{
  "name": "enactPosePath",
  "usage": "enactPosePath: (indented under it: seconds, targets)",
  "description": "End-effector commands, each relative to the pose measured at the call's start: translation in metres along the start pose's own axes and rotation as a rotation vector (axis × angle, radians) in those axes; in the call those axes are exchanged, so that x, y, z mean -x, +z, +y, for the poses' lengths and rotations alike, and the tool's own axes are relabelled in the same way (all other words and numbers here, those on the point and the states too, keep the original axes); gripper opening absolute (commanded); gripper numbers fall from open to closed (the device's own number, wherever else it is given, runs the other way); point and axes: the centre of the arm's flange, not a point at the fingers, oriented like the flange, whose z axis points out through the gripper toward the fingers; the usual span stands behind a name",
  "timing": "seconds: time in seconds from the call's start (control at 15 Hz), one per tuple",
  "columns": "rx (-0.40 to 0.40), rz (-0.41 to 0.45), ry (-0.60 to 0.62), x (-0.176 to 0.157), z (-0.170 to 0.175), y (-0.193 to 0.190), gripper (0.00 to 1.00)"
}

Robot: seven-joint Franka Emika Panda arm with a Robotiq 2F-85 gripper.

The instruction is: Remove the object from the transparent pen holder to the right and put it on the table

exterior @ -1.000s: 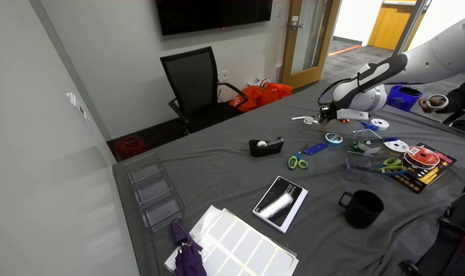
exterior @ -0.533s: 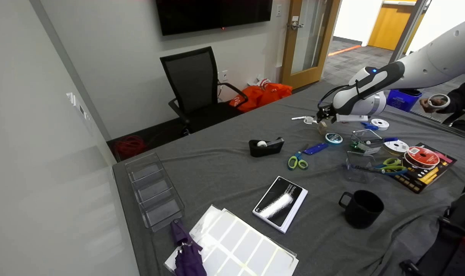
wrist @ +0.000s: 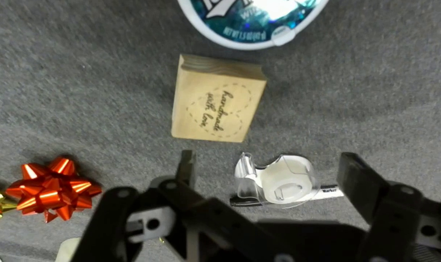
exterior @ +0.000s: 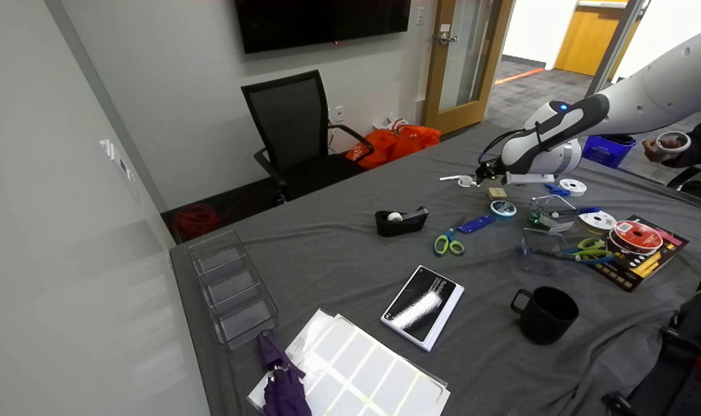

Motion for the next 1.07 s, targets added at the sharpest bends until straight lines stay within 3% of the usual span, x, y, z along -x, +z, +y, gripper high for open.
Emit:
enactPosePath:
  seconds: [0.0, 0.33, 1.0]
  targets:
    - [-0.021, -0.017, -0.018, -0.003, 0.006, -0.017, 1.00]
    - [-0.055, -0.101, -0.127, -0.013, 0.021, -0.066, 1.00]
    - [-0.074, -0.365, -0.427, -0.008, 0.080, -0.158, 1.00]
